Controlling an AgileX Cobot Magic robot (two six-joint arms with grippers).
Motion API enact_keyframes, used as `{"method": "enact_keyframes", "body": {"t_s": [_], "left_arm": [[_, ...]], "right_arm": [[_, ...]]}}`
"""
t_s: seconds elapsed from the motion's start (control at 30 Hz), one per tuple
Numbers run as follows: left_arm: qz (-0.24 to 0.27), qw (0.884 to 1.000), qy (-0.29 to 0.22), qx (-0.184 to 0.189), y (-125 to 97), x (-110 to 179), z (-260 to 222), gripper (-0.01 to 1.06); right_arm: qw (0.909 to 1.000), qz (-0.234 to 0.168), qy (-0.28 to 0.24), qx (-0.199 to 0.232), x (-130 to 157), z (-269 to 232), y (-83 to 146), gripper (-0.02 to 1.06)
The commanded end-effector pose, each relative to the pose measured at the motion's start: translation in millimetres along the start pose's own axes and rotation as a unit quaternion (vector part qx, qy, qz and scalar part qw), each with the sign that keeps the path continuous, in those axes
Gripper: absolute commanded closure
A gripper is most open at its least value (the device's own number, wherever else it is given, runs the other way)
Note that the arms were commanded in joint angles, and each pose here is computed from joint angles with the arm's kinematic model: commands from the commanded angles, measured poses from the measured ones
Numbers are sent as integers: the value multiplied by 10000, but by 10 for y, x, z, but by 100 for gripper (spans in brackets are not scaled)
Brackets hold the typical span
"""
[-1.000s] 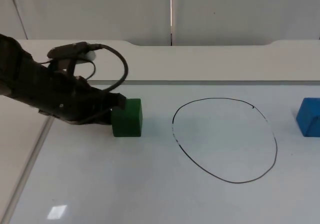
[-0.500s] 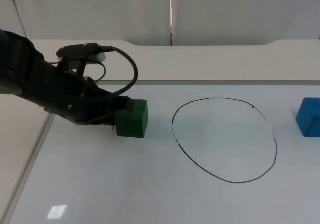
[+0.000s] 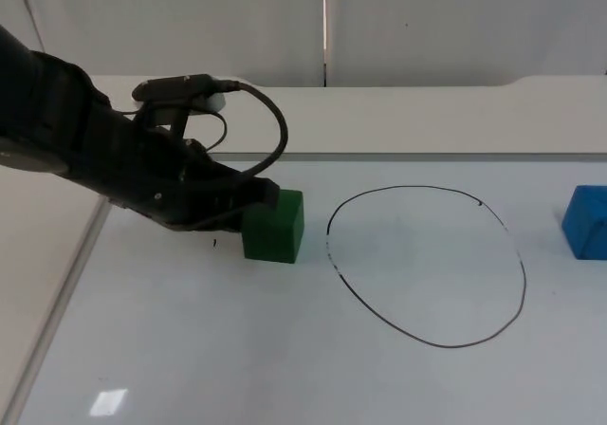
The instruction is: Push the two cubes into the marked area.
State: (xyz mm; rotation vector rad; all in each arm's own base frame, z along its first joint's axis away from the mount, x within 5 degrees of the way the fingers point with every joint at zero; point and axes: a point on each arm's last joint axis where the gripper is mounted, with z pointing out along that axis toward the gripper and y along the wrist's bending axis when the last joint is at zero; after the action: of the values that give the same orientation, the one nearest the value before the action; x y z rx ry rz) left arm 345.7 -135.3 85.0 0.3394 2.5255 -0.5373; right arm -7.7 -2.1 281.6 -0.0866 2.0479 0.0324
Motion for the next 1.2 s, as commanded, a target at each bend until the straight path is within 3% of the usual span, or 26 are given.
{"method": "enact_keyframes", "body": {"t_s": [0.0, 0.3, 0.77, 1.17], "left_arm": [[-108, 9999, -10, 40, -26, -4, 13, 105], [-377, 9992, -5, 90, -43, -2, 15, 105], [-243, 9997, 47, -77, -132, 21, 49, 105], [-536, 9985, 52, 101, -165, 21, 49, 105]], "right_arm": [[10000, -71, -18, 44, 11, 11, -4, -1], [10000, -71, -18, 44, 11, 11, -4, -1], [10000, -71, -18, 44, 11, 11, -4, -1], [10000, -71, -18, 44, 11, 11, -4, -1]]}}
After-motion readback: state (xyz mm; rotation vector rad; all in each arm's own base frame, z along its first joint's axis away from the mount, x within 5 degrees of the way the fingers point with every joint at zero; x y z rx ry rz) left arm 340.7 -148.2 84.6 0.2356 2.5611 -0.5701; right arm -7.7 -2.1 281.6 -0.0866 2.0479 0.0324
